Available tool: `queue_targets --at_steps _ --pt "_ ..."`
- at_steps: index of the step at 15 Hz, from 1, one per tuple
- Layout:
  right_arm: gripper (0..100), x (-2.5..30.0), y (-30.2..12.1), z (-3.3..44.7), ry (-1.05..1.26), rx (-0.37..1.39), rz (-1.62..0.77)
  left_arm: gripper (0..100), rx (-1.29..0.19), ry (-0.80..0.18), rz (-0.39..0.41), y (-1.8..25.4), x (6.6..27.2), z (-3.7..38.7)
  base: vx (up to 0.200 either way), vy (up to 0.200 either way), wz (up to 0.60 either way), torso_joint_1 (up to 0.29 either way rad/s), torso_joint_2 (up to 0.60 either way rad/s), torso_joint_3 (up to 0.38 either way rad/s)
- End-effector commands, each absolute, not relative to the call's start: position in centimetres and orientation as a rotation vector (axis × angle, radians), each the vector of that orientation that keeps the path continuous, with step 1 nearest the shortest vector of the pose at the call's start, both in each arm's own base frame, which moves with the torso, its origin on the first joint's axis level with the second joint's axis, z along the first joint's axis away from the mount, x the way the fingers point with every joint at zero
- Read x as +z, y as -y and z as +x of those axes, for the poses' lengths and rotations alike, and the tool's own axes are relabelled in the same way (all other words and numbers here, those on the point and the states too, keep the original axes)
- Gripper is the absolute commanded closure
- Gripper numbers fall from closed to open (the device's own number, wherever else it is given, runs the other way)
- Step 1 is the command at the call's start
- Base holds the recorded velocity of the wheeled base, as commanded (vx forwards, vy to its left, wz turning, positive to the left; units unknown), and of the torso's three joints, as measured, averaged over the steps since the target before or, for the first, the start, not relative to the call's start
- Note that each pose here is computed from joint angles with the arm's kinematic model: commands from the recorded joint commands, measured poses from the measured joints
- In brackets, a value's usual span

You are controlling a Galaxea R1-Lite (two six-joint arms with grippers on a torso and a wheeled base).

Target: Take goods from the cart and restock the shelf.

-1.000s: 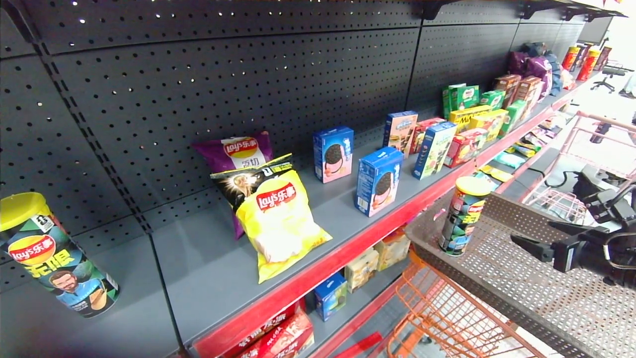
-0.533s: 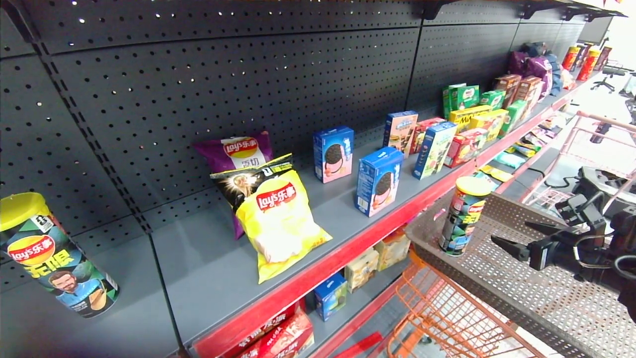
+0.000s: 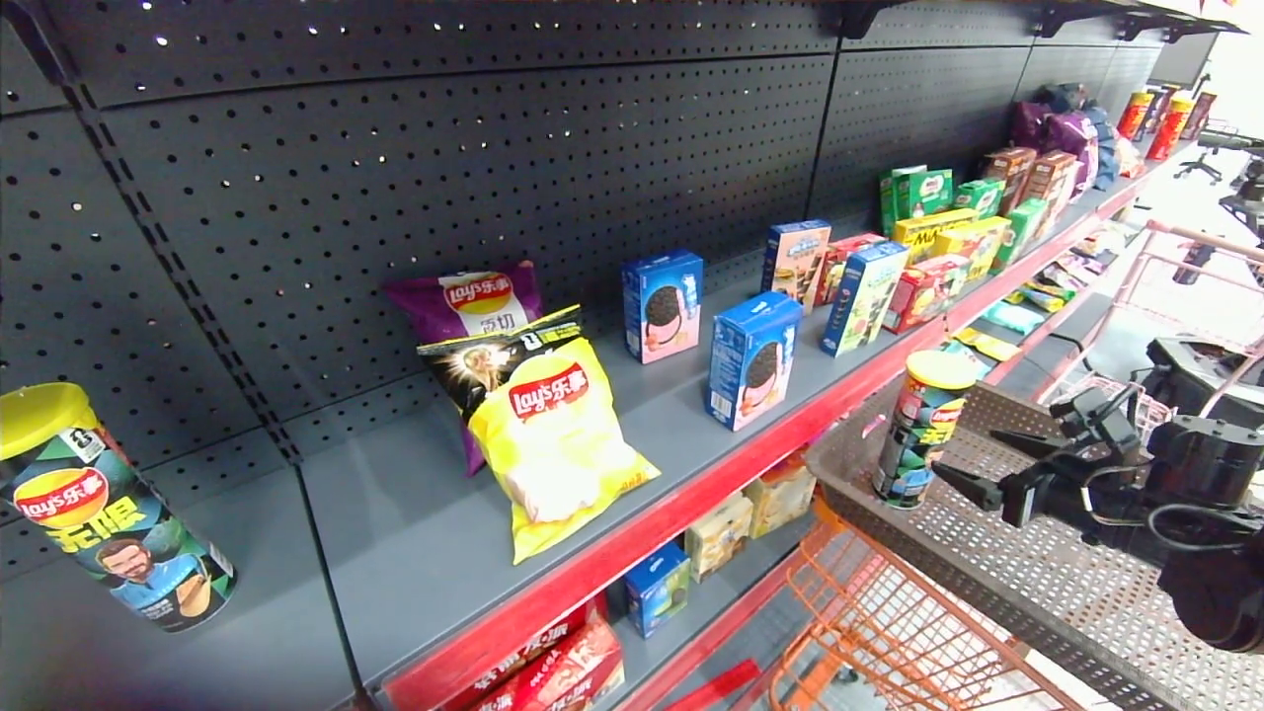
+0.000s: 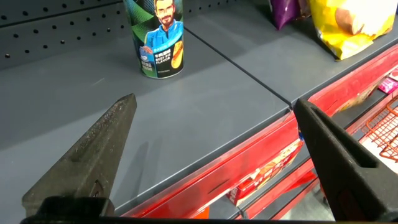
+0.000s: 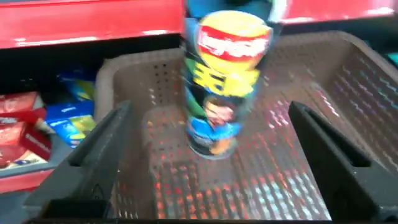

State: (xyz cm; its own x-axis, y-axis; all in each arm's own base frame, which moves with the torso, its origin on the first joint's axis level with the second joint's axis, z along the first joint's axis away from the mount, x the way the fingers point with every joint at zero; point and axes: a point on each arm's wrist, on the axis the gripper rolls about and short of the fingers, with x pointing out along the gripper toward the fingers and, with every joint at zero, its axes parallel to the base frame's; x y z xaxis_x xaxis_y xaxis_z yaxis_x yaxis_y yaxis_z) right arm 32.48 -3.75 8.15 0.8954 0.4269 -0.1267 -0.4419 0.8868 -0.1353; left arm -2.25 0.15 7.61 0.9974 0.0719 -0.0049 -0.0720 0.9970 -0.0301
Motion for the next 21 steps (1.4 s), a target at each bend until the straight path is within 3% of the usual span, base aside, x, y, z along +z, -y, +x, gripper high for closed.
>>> queue_targets --at_steps 1,13,21 --pt "0 6.9 3.4 33.8 -0.091 0.482 -0.162 0 0.072 -0.003 -0.031 -0.2 7.6 -2.3 0.000 0.000 0.00 0.000 0.00 0.000" --pt "0 5.6 2.1 41.1 0.036 0.516 -0.159 0 0.072 -0.003 -0.031 -0.2 7.6 -2.3 0.000 0.000 0.00 0.000 0.00 0.000" --pt "0 5.5 2.2 41.6 0.042 0.516 -0.160 0 0.072 -0.003 -0.031 -0.2 7.6 -2.3 0.000 0.000 0.00 0.000 0.00 0.000"
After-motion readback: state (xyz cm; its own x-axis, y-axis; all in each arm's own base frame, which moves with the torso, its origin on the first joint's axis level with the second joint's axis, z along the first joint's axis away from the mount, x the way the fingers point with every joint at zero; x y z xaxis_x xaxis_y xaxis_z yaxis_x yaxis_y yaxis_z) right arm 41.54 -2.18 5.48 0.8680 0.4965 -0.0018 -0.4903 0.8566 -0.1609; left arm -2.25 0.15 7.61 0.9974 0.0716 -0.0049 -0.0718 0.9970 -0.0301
